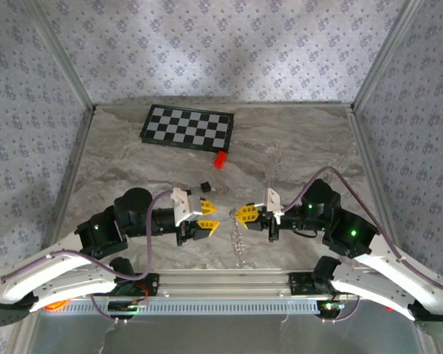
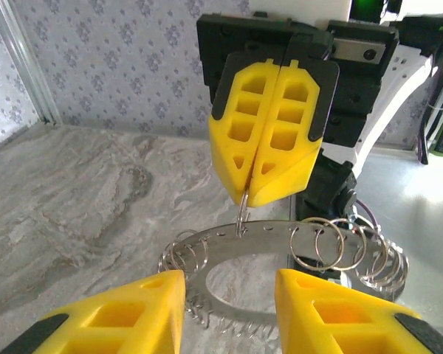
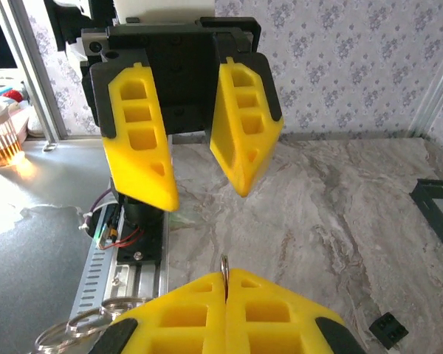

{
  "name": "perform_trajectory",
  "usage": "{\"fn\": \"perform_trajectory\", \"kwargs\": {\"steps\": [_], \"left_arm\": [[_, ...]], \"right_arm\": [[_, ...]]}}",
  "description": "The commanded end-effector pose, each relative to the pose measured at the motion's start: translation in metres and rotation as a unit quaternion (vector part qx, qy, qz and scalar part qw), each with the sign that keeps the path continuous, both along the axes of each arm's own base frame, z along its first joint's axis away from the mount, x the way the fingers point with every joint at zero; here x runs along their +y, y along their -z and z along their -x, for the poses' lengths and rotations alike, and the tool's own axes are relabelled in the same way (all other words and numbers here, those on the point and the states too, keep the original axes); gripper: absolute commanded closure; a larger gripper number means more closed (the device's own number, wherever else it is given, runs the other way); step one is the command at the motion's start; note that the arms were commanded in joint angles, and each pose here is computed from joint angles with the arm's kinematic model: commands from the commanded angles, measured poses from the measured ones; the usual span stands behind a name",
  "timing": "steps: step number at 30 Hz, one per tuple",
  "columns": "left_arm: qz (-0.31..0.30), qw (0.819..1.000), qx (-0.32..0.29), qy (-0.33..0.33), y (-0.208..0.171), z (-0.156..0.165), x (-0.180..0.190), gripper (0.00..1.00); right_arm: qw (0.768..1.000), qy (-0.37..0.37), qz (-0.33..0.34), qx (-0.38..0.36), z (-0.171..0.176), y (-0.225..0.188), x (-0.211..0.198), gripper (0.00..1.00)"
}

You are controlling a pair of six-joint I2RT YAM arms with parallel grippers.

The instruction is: Put the keys on the keyring

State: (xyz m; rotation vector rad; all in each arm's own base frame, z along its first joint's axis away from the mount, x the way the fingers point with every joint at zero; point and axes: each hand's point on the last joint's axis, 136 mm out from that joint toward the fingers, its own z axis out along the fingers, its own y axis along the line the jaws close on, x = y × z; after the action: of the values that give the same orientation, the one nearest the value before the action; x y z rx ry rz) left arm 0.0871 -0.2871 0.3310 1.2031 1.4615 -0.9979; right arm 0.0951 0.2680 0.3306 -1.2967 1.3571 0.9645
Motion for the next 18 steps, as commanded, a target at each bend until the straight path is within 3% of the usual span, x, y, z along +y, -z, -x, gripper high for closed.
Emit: {"fn": "perform_trajectory", "kwargs": {"steps": [1,18], "left_arm": [[0.0,1.0,0.012,0.003,-0.009,0.002,-0.001,0.64],[-0.031,0.999,0.022,0.035,0.001,0.003,-0.023,0.75]], "right_arm": [[1.0,0.0,0.008,-0.022,0.002,-0.013,-0.002,1.0],[0.996,0.005,0.067,-0.053,0.003,-0.004,0.008,1.0]]}}
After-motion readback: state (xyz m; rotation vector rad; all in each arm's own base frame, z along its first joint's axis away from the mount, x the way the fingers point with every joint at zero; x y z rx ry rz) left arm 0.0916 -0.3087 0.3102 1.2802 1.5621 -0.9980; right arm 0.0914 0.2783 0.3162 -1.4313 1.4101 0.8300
